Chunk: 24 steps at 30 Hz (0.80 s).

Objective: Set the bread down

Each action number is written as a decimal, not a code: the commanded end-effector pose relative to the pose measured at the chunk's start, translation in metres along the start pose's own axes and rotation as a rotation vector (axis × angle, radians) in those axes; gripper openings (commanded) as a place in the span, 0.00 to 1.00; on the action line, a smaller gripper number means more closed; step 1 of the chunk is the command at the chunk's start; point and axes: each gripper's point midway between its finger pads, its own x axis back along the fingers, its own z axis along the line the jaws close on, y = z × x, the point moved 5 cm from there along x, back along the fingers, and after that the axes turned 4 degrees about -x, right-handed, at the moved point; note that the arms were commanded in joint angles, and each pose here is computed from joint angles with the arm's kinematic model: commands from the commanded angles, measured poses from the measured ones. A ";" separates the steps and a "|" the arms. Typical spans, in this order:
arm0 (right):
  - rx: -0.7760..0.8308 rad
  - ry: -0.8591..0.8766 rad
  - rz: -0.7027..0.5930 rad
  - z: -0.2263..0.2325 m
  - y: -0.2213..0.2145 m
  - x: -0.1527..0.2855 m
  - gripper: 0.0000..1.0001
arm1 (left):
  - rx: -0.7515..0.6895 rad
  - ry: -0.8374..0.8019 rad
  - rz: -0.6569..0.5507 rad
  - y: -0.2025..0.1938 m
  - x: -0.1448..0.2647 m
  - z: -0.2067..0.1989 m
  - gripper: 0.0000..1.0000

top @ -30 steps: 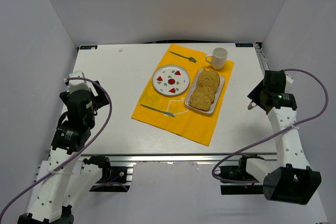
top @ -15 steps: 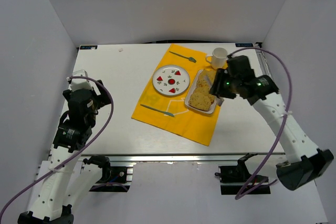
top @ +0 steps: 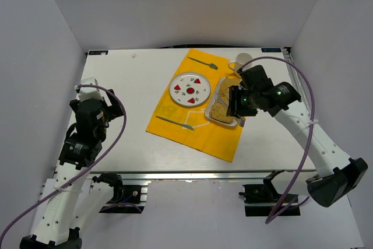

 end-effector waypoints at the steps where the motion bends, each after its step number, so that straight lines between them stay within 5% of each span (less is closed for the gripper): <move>1: 0.039 -0.050 -0.037 -0.012 -0.006 0.013 0.50 | 0.013 -0.004 -0.031 0.012 0.007 0.002 0.98; 13: 0.043 -0.125 -0.035 -0.048 -0.031 -0.017 0.53 | 0.013 -0.007 -0.029 0.015 0.008 0.001 0.98; 24: 0.033 -0.007 -0.008 -0.052 -0.031 -0.037 0.53 | 0.004 -0.009 -0.013 0.011 0.006 0.000 0.98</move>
